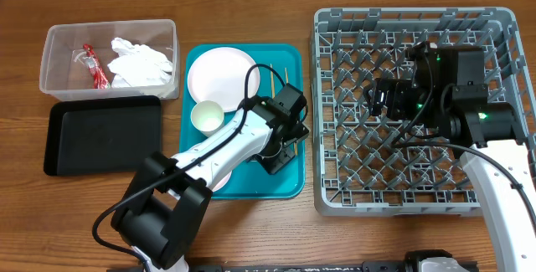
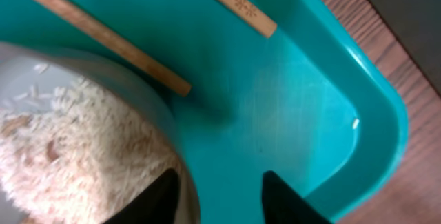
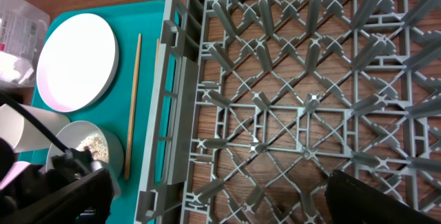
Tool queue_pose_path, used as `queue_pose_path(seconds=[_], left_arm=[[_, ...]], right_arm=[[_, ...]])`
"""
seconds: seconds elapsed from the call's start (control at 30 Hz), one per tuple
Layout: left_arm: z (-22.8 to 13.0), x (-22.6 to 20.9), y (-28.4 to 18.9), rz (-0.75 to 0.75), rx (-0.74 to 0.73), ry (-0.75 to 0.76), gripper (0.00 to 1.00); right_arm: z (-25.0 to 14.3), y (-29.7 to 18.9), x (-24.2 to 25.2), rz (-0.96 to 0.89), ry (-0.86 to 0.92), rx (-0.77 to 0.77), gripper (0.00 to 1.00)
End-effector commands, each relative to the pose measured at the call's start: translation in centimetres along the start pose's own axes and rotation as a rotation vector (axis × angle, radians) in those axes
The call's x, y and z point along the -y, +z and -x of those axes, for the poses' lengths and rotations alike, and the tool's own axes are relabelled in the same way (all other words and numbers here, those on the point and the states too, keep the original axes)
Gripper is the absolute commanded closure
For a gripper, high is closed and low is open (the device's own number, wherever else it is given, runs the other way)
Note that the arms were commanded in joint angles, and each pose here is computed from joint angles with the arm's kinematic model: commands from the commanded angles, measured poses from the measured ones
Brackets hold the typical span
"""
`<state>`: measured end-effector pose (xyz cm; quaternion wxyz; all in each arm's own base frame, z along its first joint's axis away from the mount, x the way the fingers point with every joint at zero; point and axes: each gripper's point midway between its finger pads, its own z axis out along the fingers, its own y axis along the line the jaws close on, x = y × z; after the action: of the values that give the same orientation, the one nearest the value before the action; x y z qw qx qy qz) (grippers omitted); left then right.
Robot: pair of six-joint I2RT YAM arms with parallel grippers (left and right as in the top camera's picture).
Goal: Sort waste into correct bins and load items into the dishwasher
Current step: 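Grasp the white bowl of rice with the left gripper, then tip the bowl over the black tray to dump the rice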
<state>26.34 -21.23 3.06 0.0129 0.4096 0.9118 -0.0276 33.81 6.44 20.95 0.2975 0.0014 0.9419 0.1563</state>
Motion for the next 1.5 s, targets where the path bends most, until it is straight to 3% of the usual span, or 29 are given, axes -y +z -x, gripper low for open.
queue_pose_path(seconds=[0.0,0.27,0.57,0.7,0.83,1.0,1.2,1.33,1.47], left_arm=[[-0.5,0.4,0.6,-0.015,0.003,0.018,0.64],[-0.6,-0.1,-0.5,0.011,-0.021,0.01,0.96],[4.3,-0.7,-9.5,0.031,0.103,-0.067,0.96],[4.6,-4.0,-16.0,0.049,0.172,-0.171,0.96],[0.8,-10.0,-19.2,-0.02,0.202,-0.386,0.96],[-6.6,-18.5,-19.2,-0.13,0.238,-0.713,0.96],[-12.1,-21.6,-17.5,-0.379,0.387,-0.887,0.96],[-15.0,-23.1,-15.7,-0.567,0.618,-0.992,0.96],[-17.9,-25.9,-13.1,-0.63,0.881,-1.127,0.96]], right_arm=[[1.0,-0.6,0.1,-0.007,0.003,0.031,0.0],[1.0,-0.6,0.1,-0.007,0.002,0.031,0.0],[0.9,-0.6,0.1,-0.007,0.002,0.03,0.0],[1.0,-0.6,0.1,-0.007,0.002,0.031,0.0],[1.0,-0.6,0.1,-0.009,0.002,0.031,0.0],[1.2,-0.6,0.4,-0.025,0.0,0.042,0.0],[1.4,-0.6,0.4,-0.023,-0.001,0.05,0.0],[1.4,-0.6,0.3,-0.023,-0.002,0.05,0.0],[1.4,-0.6,0.3,-0.023,-0.002,0.049,0.0]])
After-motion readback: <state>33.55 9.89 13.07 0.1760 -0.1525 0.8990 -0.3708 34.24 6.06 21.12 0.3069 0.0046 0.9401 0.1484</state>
